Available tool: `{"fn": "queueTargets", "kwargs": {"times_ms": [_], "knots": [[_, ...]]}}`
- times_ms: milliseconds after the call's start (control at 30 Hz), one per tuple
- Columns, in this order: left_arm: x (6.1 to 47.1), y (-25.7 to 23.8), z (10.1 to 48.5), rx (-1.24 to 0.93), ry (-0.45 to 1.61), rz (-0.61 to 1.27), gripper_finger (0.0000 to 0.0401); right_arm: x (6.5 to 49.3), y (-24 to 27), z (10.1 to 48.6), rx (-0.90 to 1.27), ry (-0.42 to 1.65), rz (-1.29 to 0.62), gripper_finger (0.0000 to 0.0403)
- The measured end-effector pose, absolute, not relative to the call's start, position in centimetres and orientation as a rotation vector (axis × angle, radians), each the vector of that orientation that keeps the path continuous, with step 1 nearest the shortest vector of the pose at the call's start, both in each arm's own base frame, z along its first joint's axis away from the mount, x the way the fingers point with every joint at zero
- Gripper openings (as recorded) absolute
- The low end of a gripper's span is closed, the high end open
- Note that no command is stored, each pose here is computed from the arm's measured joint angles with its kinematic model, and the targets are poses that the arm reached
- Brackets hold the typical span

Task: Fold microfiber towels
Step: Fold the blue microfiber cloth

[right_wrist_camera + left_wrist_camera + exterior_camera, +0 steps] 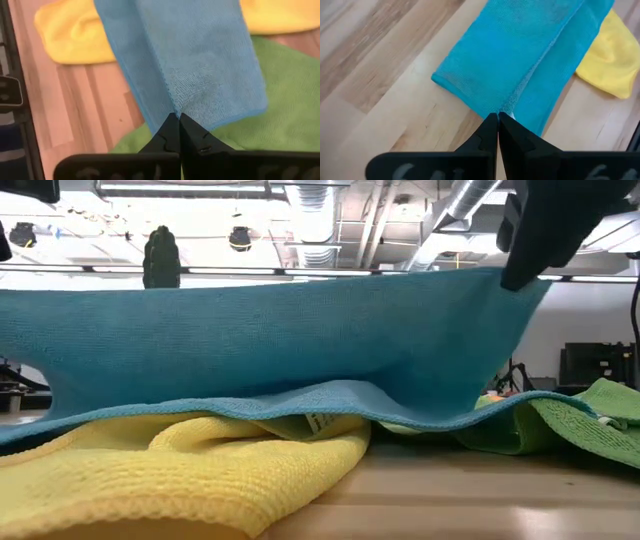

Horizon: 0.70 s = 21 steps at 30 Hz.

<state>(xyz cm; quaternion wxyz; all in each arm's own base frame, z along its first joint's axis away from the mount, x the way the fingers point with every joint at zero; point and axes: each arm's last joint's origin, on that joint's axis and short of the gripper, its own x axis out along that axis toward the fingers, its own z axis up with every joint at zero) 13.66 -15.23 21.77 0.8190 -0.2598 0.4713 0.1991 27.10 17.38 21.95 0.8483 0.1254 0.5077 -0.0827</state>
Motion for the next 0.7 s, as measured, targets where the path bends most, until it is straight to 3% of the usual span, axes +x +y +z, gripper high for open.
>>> {"fn": "queueTargets", "kwargs": {"times_ms": [700], "knots": [[14.0,-15.8,21.9,-0.541,1.019,0.333,0.0,27.7,18.2,18.9,0.223,1.14,-0.144,0.0036]]}}
